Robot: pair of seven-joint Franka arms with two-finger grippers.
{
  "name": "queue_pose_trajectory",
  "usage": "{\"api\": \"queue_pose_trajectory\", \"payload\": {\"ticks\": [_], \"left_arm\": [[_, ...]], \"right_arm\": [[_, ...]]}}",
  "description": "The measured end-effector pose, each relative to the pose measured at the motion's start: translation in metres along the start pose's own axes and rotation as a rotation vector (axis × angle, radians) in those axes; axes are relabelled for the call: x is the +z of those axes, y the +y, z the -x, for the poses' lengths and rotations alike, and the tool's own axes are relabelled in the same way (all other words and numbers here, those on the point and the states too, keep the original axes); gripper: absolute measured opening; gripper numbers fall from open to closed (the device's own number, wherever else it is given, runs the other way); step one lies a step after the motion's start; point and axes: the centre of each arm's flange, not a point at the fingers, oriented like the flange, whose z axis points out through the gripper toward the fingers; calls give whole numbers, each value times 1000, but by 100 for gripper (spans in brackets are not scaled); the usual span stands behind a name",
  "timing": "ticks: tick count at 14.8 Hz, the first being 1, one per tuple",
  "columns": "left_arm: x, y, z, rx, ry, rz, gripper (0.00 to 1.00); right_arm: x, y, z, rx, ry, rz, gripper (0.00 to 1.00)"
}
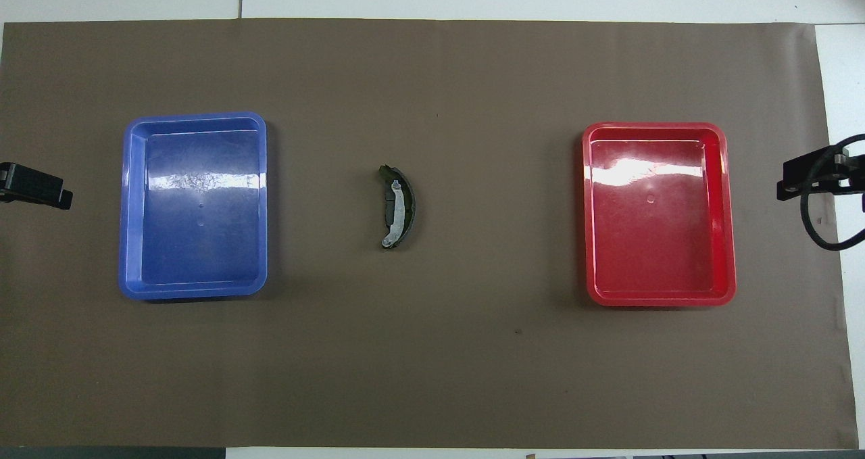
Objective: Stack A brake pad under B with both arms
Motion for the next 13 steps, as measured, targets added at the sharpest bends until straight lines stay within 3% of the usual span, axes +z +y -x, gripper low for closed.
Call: {"api": "queue_pose_trajectory", "payload": {"ticks": [13], "left_arm": [[0, 0, 0, 0, 0, 0, 99]], "right_arm": [[-2, -30, 2, -57, 25, 3, 100]]}}
